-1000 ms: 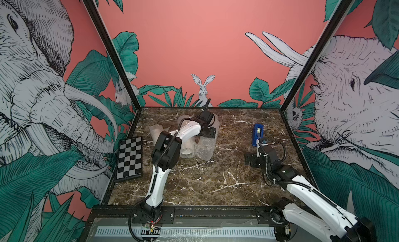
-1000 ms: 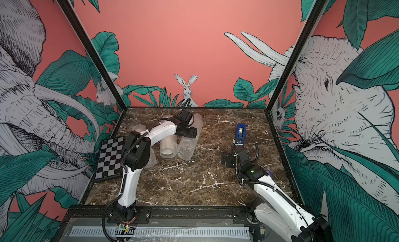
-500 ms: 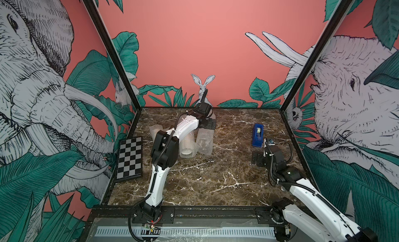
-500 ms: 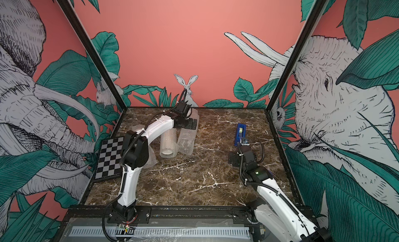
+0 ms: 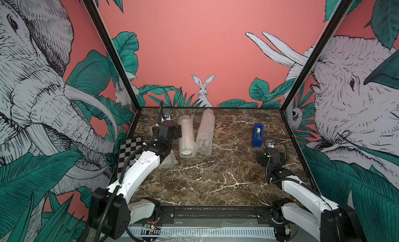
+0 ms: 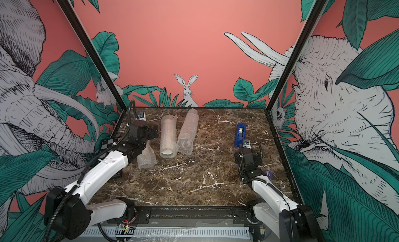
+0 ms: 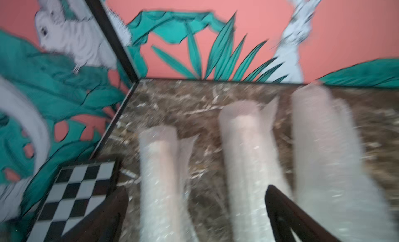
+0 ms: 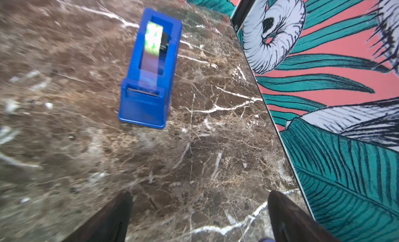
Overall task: Wrap vases in bubble wrap
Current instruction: Reset both arms
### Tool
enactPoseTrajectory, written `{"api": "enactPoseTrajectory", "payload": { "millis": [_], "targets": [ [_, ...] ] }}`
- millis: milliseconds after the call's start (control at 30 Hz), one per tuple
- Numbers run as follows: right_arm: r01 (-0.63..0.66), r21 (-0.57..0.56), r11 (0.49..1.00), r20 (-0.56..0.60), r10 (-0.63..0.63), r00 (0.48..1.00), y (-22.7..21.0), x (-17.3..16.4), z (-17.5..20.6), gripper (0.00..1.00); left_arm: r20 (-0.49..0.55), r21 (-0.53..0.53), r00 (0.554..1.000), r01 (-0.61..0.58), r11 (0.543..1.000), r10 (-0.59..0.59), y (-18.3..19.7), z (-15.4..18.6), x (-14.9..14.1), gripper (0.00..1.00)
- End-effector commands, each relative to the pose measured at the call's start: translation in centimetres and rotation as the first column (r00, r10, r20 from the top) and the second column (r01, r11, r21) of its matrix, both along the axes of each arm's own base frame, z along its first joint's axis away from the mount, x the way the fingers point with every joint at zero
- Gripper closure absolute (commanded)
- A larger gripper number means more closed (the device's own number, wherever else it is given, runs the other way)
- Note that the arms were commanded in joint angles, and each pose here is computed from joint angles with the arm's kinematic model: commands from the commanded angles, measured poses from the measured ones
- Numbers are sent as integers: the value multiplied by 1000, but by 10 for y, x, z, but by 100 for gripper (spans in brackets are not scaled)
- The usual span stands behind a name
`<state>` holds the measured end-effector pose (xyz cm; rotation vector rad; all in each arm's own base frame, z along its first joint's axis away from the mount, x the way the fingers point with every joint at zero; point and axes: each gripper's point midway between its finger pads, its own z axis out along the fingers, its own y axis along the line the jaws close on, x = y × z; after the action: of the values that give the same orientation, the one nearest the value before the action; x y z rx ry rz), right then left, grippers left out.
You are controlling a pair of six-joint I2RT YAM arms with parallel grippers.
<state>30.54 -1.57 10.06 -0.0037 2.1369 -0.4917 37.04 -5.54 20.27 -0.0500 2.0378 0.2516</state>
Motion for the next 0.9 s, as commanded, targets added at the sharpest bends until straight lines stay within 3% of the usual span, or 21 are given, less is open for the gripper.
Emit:
{"api": "enactPoseTrajectory", "payload": {
  "millis": [0,133,333,433,567,633,700,800,867],
  "targets": [
    [4,7,1000,177,-5,984,-3,26,25,1,62,122,991,-124,985,117,38,-17,-1,1],
    [-72,22,997,220,65,973,5,46,21,1,-13,75,994,-111,991,112,60,-51,4,0],
    [-194,72,978,264,168,950,19,70,22,0,71,194,994,63,979,-78,46,-69,16,0],
    [-220,86,972,284,188,940,20,78,16,1,126,150,985,94,984,-114,44,-84,21,0],
    [-220,119,968,294,177,939,14,85,-1,0,110,55,985,130,990,-135,51,-106,27,0],
    [-211,122,970,275,171,946,13,85,-5,1,149,62,979,133,989,-141,51,-103,30,0],
    [-188,125,974,280,147,949,9,87,-3,0,108,50,984,136,989,-140,51,-106,29,0],
    [-29,133,991,271,-8,963,-16,84,-4,1,109,52,985,132,990,-137,52,-107,29,0],
    [-4,130,991,300,-36,953,-21,80,-1,1,121,53,983,130,990,-135,52,-105,30,0]
  ]
}}
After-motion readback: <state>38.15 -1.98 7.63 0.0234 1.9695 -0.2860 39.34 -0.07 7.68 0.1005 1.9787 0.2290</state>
